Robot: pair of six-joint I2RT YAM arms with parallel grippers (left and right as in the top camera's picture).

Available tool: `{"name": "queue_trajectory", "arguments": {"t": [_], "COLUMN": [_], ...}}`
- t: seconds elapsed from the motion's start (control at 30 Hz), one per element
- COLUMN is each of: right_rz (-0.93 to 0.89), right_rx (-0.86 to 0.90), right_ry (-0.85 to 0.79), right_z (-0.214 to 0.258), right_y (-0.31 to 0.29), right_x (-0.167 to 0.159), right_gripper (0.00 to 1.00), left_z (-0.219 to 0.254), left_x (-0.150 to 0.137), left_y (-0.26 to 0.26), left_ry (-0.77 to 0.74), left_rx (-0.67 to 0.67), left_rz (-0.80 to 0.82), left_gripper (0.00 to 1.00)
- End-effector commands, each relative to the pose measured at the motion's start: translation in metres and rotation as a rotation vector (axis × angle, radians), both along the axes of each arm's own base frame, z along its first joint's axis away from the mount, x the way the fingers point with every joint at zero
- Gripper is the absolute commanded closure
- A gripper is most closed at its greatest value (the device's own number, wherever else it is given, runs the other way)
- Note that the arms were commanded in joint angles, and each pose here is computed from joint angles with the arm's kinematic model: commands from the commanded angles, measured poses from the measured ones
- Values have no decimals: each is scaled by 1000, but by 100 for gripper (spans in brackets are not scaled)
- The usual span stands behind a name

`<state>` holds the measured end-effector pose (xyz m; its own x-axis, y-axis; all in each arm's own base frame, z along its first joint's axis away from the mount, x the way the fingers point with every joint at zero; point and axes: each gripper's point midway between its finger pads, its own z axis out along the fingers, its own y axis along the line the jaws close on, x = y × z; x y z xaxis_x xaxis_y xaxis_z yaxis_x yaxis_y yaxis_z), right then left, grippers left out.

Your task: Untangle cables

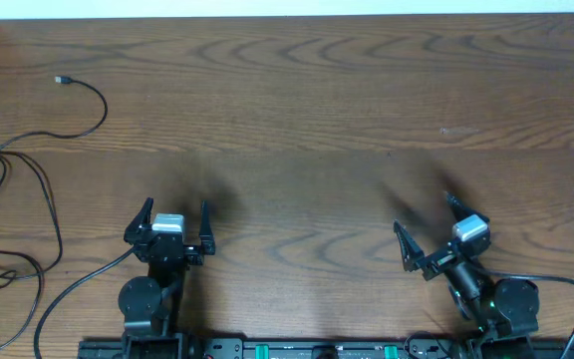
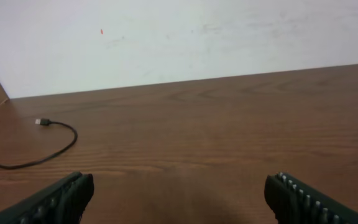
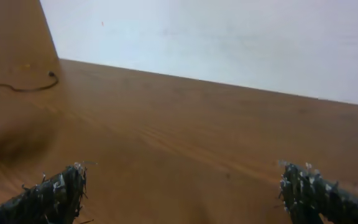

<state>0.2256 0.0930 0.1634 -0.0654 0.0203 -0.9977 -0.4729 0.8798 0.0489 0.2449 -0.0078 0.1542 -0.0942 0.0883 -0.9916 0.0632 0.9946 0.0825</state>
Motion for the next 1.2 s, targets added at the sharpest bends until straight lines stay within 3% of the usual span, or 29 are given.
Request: {"name": "queue_trajectory", "arguments": {"t": [0.0,1.17], "right_rz": [-5,-34], "right_rx": [-27,-217], "right_ry": [-16,-102], "right_z": [0,-2], "right_y": [-1,-6], "right_x": [0,3], "right_gripper": [1,1], "left_z": [-16,-16], "left_x": [-1,-1], "left_y": [-3,-3], "left_ry": [48,48], "left_rx": [-4,-4], "left_rz": [-15,-15], "left_gripper": [8,8]}}
